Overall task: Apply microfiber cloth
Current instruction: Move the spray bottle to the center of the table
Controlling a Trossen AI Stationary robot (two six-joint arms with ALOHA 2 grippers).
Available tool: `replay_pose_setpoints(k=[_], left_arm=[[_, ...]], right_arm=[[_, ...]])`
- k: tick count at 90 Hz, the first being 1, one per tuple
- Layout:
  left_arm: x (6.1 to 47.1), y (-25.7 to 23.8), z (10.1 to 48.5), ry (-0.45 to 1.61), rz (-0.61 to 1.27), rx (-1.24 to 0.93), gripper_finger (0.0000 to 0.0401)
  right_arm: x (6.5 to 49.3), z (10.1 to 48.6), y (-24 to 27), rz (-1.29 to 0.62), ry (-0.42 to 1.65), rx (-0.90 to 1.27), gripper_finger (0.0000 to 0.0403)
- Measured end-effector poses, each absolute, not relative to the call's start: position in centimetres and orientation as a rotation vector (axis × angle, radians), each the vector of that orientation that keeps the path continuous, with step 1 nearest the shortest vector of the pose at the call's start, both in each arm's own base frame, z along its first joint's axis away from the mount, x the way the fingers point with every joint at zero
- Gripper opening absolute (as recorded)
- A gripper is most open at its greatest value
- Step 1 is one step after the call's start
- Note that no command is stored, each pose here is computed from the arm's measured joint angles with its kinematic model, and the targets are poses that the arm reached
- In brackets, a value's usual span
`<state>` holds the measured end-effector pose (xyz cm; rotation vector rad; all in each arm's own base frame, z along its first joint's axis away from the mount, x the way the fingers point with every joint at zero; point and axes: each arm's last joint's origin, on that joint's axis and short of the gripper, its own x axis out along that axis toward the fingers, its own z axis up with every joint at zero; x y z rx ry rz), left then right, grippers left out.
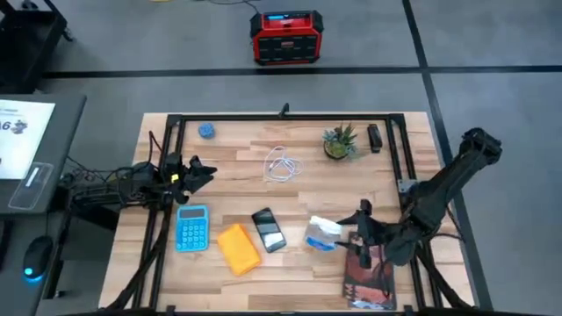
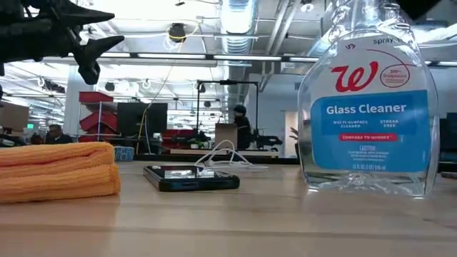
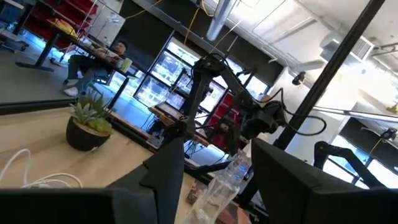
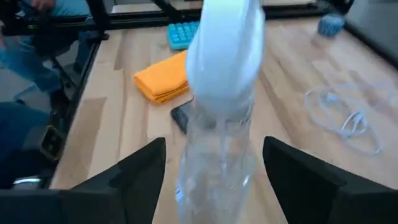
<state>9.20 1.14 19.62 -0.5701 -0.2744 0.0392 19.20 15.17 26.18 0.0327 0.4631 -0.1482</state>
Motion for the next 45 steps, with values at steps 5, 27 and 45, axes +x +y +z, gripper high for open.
replay_pose_setpoints(k=[5,27,45], left_arm=[[9.2,1.1,19.6,-0.272,0.040,-0.569,0.0162],[9.3,1.1,19.4,-0.247,0.047,-0.572,0.0162],[9.3,1.2,19.2,-0.230,0.052,-0.574,0.0162]], right_arm=[[19.7,26.2,14.7,-0.159,0.469,0.025,0.0255],[21.3,26.4,14.0,0.062,0.542,0.181,0.0255],[20.6,26.5,15.2,0.160,0.599,0.281,0.0255]])
